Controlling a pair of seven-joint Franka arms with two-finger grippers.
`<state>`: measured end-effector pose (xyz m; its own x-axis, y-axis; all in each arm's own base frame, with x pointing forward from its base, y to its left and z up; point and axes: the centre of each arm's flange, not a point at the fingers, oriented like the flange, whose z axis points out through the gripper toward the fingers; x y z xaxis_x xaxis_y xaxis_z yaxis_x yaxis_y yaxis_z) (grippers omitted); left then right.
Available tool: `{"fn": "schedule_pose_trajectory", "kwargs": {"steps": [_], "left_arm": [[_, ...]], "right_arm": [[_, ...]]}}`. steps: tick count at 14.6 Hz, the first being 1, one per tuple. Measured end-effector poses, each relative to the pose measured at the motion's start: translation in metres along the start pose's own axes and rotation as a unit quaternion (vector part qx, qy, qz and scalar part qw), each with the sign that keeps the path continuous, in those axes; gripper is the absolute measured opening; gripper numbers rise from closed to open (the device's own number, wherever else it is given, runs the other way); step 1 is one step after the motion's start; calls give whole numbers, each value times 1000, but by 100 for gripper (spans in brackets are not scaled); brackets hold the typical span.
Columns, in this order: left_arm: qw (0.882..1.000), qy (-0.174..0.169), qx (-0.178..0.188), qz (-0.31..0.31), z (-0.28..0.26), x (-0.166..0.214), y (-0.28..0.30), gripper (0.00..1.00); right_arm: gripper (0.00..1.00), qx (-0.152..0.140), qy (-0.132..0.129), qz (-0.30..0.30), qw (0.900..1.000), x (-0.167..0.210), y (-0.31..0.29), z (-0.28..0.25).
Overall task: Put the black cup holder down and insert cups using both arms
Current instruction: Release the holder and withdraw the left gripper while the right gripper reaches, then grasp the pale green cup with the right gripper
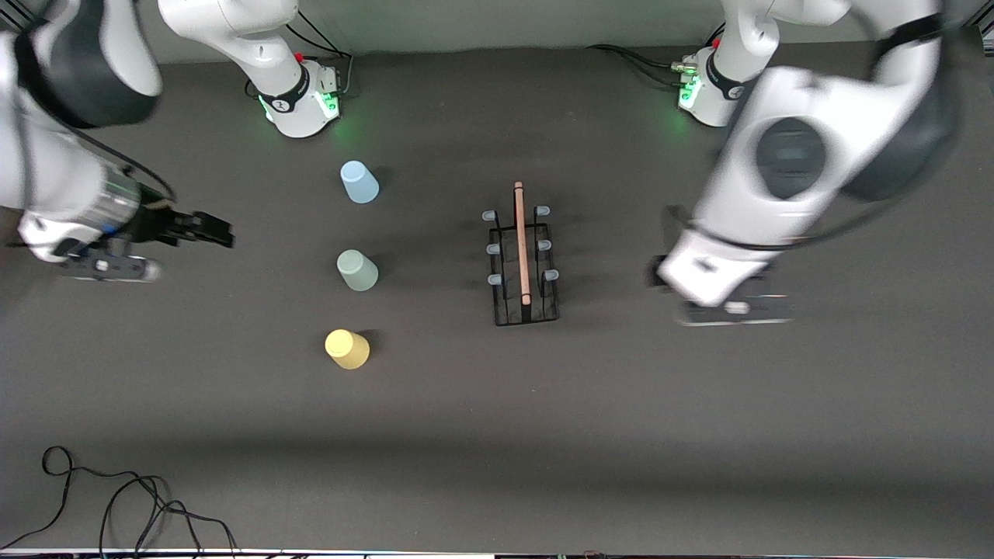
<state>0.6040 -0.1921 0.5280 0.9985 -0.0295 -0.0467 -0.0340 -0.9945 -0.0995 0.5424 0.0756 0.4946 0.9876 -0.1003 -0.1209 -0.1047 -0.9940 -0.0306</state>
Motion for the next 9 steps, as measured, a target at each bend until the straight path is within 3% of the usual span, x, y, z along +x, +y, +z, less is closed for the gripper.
{"fn": "schedule_pose_trajectory", "kwargs": {"steps": [3,6,9], "left_arm": [[999,2,-6,34,-20,1,-93,96],[999,3,-16,27,-20,-6,-148,95],[999,1,-20,38,-15,-17,-174,95]], "right_arm": [[100,1,23,2,1000,-11,-44,62],[100,7,55,-7,998,-28,-61,135],[100,1,49,-4,999,-37,-55,182]]}}
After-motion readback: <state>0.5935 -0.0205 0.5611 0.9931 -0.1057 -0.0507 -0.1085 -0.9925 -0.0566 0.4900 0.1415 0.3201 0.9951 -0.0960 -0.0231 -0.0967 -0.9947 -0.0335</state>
